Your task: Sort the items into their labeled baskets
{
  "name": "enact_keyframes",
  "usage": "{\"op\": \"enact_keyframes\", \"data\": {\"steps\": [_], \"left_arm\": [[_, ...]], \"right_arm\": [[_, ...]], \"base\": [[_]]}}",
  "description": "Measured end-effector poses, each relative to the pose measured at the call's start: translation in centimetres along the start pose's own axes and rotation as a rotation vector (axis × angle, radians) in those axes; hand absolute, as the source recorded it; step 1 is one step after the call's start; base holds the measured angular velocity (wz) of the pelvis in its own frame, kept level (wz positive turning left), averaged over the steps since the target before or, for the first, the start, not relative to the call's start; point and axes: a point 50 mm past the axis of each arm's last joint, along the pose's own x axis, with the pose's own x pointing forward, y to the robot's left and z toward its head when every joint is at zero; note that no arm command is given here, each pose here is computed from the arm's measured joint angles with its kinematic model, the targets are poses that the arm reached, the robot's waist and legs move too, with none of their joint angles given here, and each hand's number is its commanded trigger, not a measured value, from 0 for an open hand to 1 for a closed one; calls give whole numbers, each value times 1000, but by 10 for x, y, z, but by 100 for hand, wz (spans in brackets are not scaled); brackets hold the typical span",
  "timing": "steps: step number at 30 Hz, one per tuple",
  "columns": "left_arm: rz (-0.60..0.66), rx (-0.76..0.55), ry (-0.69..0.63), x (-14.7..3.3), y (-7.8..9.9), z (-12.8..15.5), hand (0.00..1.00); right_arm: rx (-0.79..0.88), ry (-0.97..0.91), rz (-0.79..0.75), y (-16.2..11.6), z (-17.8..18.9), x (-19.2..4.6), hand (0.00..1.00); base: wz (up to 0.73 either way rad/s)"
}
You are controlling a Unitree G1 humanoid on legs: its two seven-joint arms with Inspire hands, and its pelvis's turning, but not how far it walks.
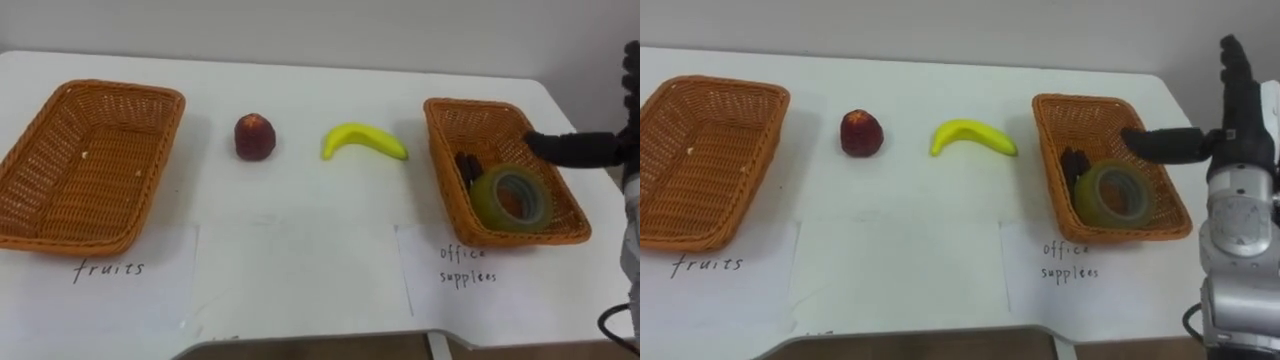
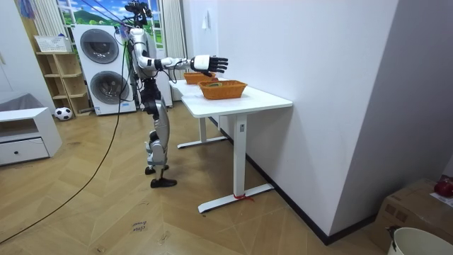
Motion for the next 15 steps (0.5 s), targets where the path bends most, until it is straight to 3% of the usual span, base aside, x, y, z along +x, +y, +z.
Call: {"op": "enact_keyframes", "data": {"steps": [15], "left_arm": [[12,66,97,-2,17,-32,0]], "right_arm": [[-13,-49,119,19,12,0,0]], "base": [[4]]}}
